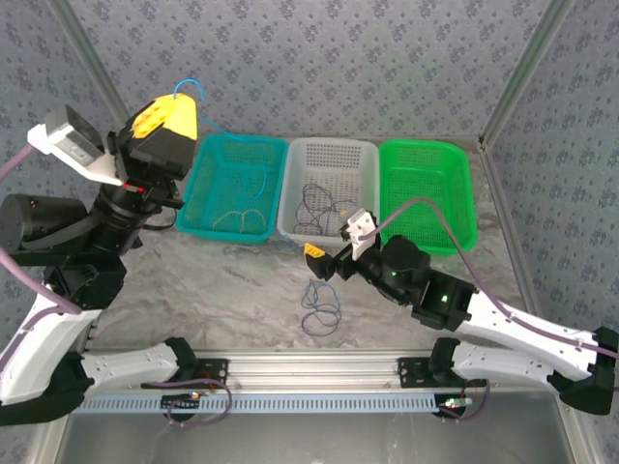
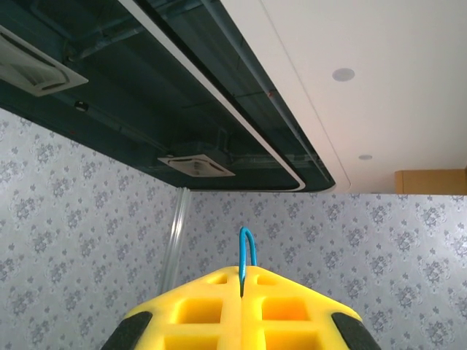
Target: Untangle the cables
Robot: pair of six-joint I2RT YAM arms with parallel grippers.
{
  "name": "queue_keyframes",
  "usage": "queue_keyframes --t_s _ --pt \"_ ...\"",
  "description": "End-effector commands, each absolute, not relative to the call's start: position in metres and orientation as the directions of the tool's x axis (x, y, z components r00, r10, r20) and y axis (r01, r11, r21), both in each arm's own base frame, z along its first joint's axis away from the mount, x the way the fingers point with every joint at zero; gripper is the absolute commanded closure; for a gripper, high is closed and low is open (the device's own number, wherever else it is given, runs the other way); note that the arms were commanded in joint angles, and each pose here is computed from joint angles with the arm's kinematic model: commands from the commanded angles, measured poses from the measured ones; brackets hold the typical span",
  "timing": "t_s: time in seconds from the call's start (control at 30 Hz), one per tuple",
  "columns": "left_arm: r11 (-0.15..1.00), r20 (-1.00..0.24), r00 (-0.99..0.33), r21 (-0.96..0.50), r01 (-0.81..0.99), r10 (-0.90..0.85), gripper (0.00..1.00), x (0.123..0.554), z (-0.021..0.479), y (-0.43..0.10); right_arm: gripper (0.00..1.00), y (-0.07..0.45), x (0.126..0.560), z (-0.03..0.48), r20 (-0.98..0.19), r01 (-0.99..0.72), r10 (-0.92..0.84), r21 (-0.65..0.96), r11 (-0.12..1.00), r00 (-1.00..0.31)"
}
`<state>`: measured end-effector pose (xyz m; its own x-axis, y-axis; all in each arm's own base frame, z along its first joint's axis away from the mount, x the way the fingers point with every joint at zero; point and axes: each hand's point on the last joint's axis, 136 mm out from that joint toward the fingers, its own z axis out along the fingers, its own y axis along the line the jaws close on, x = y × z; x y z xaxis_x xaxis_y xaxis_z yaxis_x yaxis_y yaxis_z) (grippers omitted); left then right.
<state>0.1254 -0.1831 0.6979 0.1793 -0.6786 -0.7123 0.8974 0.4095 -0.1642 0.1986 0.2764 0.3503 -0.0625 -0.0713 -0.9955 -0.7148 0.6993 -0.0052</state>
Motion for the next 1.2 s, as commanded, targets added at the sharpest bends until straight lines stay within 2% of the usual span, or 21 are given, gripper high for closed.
queue_keyframes --t_s 0.0,0.43,0.7,0.73,0.8,0.83,0.93,0.97,1.07,1.17 --pt "0.400 -0.686 0.171 -0.190 0.897 -0.708 1.00 0.128 0.702 -0.180 0.02 0.290 0.185 0.383 -0.994 -0.795 -0.085 -0.109 0.596 0.072" --pt "0.366 -0.694 0.100 -0.246 0.898 -0.713 1.00 0.147 0.685 -0.201 0.00 0.342 0.195 0.429 -0.988 -0.889 0.043 -0.114 0.444 0.148" --pt "0.353 -0.687 0.072 -0.277 0.894 -0.723 1.00 0.156 0.680 -0.202 0.01 0.357 0.215 0.437 -0.989 -0.891 0.067 -0.091 0.444 0.134" --pt "0.351 -0.686 0.069 -0.280 0.894 -0.724 1.00 0.157 0.679 -0.203 0.04 0.358 0.219 0.437 -0.989 -0.890 0.071 -0.085 0.449 0.131" --pt "0.352 -0.684 0.068 -0.285 0.891 -0.726 1.00 0.159 0.679 -0.201 0.16 0.359 0.223 0.436 -0.990 -0.894 0.076 -0.073 0.443 0.119" --pt "0.354 -0.684 0.068 -0.288 0.890 -0.726 1.00 0.160 0.678 -0.200 0.25 0.360 0.223 0.436 -0.990 -0.897 0.076 -0.070 0.436 0.114" --pt "0.378 -0.686 0.079 -0.298 0.877 -0.723 1.00 0.164 0.675 -0.196 0.63 0.357 0.222 0.433 -0.994 -0.899 0.057 -0.063 0.433 0.097" --pt "0.393 -0.688 0.086 -0.302 0.869 -0.720 1.00 0.167 0.672 -0.193 0.72 0.355 0.221 0.430 -0.995 -0.900 0.040 -0.065 0.430 0.091" --pt "0.441 -0.694 0.105 -0.325 0.836 -0.712 1.00 0.177 0.663 -0.185 0.84 0.345 0.218 0.423 -0.998 -0.895 -0.008 -0.062 0.442 0.065" --pt "0.483 -0.702 0.114 -0.353 0.801 -0.703 1.00 0.189 0.648 -0.180 0.91 0.327 0.218 0.418 -0.998 -0.876 -0.048 -0.056 0.479 0.038"
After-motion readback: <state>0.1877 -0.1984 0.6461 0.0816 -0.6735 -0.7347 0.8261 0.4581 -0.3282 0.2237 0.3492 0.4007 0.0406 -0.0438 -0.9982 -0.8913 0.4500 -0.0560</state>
